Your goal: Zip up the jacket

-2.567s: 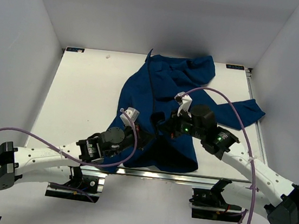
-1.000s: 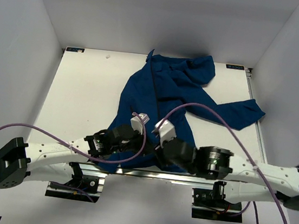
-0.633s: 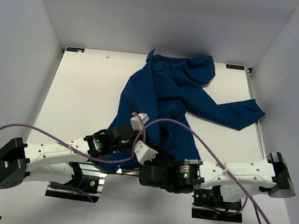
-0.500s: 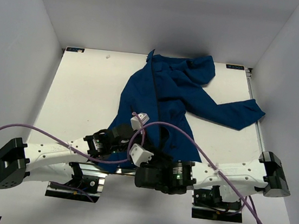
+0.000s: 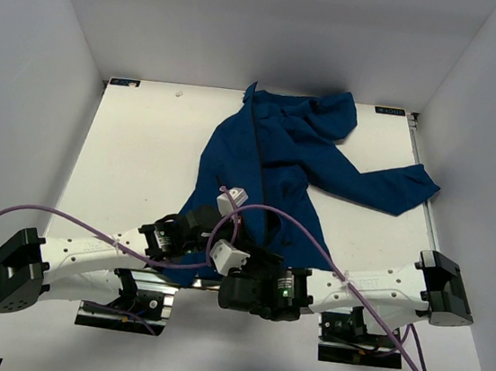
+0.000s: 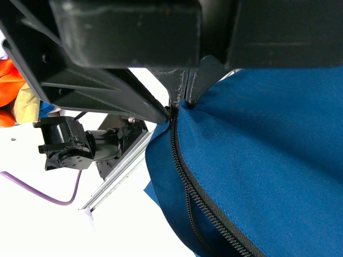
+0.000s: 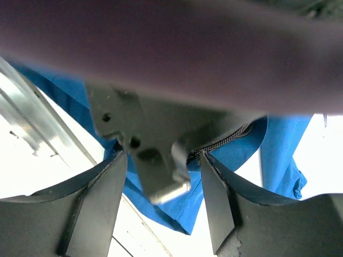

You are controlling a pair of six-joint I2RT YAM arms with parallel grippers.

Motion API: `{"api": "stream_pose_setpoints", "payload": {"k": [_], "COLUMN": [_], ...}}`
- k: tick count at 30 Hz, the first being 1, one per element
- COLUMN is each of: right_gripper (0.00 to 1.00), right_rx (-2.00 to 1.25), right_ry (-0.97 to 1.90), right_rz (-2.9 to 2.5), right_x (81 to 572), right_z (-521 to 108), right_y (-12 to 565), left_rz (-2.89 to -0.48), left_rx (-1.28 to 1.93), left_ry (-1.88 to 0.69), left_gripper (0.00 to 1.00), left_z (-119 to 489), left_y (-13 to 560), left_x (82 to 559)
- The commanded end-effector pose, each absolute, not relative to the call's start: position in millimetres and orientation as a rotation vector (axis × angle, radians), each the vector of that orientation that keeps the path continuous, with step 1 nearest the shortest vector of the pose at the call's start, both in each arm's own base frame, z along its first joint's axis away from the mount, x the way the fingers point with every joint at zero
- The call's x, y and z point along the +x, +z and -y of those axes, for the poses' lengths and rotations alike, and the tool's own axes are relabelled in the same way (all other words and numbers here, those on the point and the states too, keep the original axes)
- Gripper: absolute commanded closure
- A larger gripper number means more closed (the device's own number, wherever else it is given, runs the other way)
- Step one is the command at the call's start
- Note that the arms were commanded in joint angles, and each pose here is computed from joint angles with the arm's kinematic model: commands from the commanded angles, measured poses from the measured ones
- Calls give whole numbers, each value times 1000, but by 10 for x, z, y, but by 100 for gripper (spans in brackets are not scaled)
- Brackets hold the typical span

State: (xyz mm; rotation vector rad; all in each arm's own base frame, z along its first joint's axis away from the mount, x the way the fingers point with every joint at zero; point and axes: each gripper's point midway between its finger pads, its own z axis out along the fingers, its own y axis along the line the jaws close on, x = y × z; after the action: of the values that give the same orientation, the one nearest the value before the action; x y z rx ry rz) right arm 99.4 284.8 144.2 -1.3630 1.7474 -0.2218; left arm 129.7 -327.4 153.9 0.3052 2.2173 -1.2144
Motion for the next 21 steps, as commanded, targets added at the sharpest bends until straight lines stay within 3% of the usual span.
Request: {"api": "stream_pose_setpoints", "payload": {"k": [1, 5, 12, 16, 19, 21], "right_gripper": [37, 39, 52, 69, 91, 100], "right_rx": [-1379, -1355, -1302, -1291, -1319, -1323], "right_ry": [-328, -402, -456, -438, -368, -310], "right_rz": [-1739, -1755, -1770, -1788, -1800, -1806], "right_x": [1075, 1127, 1166, 1151, 1100, 1076], "right_z": [-2718, -2603, -2514, -2503, -2553, -2583], "right_y": [1375, 1328, 1365, 1388, 1375, 1384], "left_rz": [-2167, -2158, -2160, -2167, -2174, -2171], "left_rx": [318, 308, 310, 306, 312, 321], "left_ry": [-1289, -1290, -1282, -1271, -1262, -1259], "left_gripper": [100, 100, 100, 100, 100, 100], "left_z": [3352, 3338, 3330, 3318, 3310, 3306], "left_y": [1790, 1807, 1804, 1779, 1756, 1748], "left_x": [1268, 1275, 1278, 1284, 1281, 1278]}}
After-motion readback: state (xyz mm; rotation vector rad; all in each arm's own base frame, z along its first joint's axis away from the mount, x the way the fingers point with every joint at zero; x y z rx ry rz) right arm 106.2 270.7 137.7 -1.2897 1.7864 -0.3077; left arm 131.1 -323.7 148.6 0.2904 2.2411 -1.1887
